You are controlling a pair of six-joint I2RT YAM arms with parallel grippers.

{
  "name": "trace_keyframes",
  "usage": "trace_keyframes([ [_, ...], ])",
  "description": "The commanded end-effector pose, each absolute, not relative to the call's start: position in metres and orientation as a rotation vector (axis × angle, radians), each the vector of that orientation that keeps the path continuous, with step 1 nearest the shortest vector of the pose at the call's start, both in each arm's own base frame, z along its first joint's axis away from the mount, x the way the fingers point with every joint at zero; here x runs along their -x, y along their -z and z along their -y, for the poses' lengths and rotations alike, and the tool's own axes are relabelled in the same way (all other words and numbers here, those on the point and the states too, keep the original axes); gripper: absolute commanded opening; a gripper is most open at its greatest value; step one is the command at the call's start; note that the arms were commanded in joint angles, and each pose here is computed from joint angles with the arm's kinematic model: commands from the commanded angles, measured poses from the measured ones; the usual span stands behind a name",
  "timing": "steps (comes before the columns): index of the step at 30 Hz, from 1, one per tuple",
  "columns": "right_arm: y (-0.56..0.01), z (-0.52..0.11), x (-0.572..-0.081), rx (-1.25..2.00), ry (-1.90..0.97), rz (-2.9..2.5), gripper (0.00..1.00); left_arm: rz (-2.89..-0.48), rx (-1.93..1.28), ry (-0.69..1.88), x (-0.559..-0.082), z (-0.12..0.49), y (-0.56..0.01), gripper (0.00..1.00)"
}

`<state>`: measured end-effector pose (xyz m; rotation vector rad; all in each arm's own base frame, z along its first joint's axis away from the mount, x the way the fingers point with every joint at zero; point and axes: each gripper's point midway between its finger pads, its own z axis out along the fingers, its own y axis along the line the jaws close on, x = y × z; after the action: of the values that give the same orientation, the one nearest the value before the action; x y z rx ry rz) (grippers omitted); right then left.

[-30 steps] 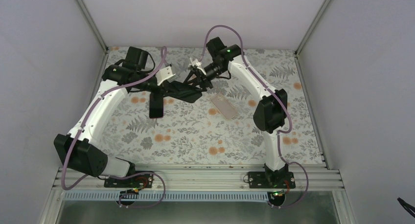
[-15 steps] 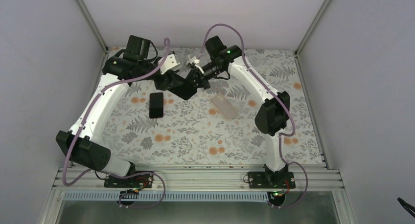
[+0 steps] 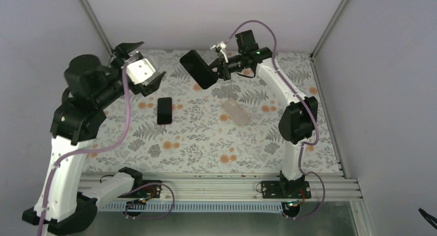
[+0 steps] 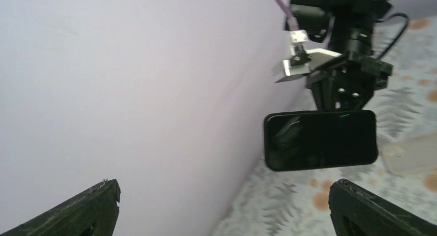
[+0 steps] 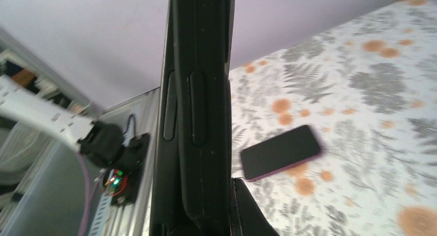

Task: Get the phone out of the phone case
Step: Remove the phone case from the phone.

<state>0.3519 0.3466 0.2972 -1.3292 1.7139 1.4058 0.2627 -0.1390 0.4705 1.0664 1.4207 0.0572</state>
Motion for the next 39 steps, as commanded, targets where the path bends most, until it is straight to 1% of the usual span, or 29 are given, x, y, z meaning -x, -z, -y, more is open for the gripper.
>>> trace_keyframes([
  [1, -0.331, -0.354, -0.395, 1.155, -1.308, -1.726, 0.03, -1.440, -0.943, -0.195, -0.291, 0.122, -0.467, 1.00],
  [3, -0.337, -0.356, -0.426, 0.987, -1.158, -1.811, 0.03, -1.418, -0.910, -0.185, -0.299, 0.128, -0.462, 1.00],
  [6, -0.365, -0.355, -0.450, 0.852, -1.010, -1.786, 0.03, -1.382, -0.858, -0.199, -0.316, 0.140, -0.451, 1.00],
  [8, -0.383, -0.354, -0.460, 0.777, -0.959, -1.760, 0.03, -1.339, -0.824, -0.212, -0.326, 0.157, -0.445, 0.99],
  [10, -0.392, -0.350, -0.471, 0.698, -0.837, -1.754, 0.03, -1.336, -0.771, -0.238, -0.339, 0.169, -0.442, 0.98],
  [14, -0.399, -0.336, -0.489, 0.564, -0.719, -1.774, 0.03, -1.327, -0.770, -0.175, -0.348, 0.214, -0.431, 0.96],
  [17, -0.402, -0.338, -0.490, 0.559, -0.692, -1.765, 0.03, -1.324, -0.761, -0.171, -0.357, 0.236, -0.428, 0.96],
  [24, -0.415, -0.340, -0.481, 0.555, -0.673, -1.742, 0.03, -1.356, -0.774, -0.121, -0.381, 0.264, -0.415, 0.95],
  [30, -0.429, -0.336, -0.471, 0.550, -0.687, -1.725, 0.03, -1.379, -0.772, -0.136, -0.390, 0.266, -0.406, 0.92],
  [39, -0.444, -0.331, -0.457, 0.545, -0.722, -1.705, 0.03, -1.405, -0.751, -0.179, -0.401, 0.251, -0.390, 0.90],
])
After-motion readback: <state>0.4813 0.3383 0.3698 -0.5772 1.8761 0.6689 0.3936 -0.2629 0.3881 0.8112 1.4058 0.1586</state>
